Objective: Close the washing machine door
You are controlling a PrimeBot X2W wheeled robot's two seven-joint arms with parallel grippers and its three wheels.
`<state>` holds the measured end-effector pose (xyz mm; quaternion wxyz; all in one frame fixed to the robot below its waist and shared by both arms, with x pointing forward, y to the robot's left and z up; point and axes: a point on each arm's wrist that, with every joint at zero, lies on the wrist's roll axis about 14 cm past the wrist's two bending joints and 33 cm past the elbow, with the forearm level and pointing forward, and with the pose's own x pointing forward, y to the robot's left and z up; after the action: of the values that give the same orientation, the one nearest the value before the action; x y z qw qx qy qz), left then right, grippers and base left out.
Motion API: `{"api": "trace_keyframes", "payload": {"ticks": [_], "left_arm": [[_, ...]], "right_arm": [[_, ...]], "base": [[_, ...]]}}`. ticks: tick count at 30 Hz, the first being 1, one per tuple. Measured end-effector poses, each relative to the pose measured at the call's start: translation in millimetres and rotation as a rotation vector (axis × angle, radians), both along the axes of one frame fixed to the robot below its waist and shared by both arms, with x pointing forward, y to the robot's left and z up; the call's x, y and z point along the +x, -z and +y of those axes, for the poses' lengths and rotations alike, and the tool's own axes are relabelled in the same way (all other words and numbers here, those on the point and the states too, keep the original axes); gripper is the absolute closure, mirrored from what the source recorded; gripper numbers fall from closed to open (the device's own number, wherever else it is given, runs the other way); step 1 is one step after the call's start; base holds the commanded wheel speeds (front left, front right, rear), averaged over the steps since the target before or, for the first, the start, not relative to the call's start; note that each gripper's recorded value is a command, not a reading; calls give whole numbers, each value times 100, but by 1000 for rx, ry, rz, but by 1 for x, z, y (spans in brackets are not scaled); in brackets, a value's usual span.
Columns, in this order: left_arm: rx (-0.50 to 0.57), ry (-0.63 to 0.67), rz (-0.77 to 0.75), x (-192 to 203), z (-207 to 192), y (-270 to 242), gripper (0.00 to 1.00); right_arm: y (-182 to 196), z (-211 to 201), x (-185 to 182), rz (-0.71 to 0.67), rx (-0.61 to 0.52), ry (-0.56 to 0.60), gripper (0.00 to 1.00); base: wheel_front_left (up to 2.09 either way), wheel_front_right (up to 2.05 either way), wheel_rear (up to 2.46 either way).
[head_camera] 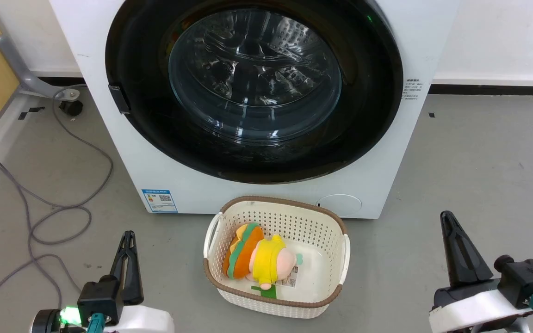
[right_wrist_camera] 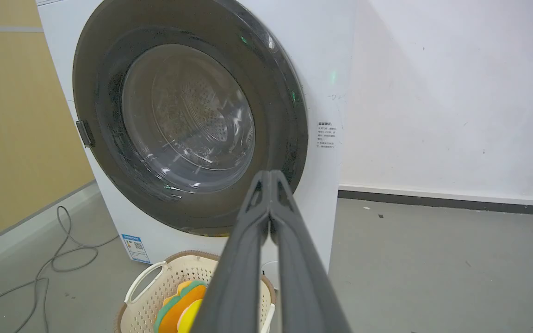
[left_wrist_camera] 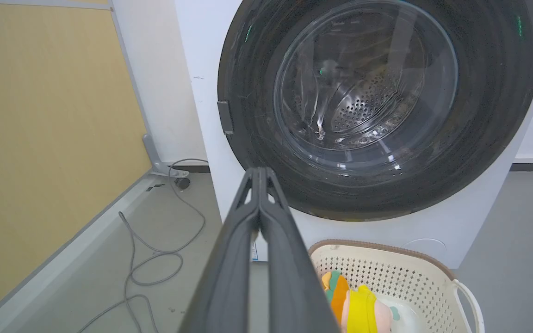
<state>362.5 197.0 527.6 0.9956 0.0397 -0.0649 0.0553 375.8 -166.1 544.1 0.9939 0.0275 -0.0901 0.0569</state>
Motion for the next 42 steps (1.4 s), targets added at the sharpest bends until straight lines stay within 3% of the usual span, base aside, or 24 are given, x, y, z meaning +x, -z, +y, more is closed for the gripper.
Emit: {"api": "trace_keyframes", "payload": {"ticks": [42], "left_arm": [[-14, 38, 59, 2, -6, 3, 100]], "right_arm": [[4, 3, 0, 59, -43, -7, 100]], "base": [[0, 0, 0]]}}
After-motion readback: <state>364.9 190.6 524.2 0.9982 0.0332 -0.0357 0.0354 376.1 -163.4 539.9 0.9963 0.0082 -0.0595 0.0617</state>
